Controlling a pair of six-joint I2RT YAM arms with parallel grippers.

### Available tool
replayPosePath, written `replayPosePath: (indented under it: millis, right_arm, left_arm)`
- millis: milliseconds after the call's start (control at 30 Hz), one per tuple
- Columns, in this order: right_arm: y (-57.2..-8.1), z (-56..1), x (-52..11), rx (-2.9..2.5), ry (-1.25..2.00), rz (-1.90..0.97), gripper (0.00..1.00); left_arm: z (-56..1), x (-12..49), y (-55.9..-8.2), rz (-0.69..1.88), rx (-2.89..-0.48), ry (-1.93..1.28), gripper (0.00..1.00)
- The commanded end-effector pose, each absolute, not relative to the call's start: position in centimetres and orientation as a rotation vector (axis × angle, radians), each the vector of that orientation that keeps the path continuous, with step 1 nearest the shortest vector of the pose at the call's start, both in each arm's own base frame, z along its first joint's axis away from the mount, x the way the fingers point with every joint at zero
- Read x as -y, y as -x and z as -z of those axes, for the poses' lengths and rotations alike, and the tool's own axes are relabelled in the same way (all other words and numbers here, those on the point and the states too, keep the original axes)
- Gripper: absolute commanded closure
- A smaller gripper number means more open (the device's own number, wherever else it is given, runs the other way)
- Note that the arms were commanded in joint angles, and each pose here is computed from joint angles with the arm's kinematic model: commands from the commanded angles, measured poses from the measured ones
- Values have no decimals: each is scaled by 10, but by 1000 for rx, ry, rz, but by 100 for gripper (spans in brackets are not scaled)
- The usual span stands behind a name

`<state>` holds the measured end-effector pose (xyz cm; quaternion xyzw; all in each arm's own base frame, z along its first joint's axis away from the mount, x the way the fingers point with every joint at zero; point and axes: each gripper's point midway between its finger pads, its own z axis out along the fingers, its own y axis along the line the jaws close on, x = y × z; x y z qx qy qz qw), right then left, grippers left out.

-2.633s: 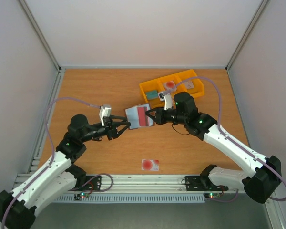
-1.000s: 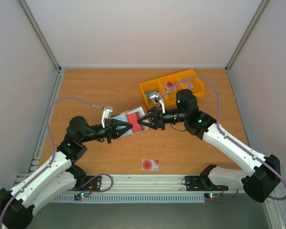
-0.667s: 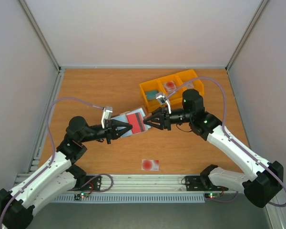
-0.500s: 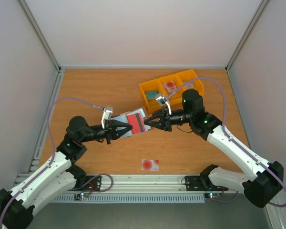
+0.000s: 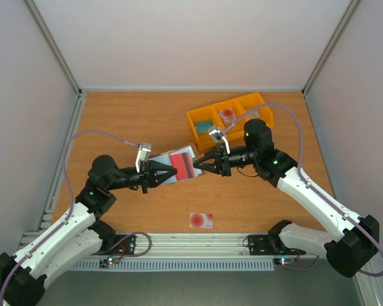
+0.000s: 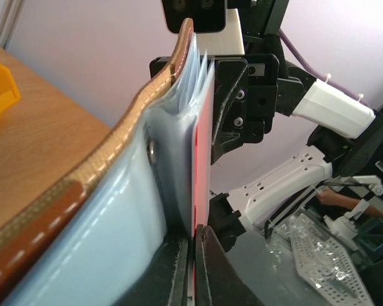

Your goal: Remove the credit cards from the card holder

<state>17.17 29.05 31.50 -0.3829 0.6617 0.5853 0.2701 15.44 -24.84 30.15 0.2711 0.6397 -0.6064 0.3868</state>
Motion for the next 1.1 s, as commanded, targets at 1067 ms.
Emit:
replayPosePath:
  millis: [1067]
  right_arm:
    - [-173,-329,-279,-1739,1012,-1703,91]
  left_arm:
    - [-315,242,-173,1545,-1634,-547,100]
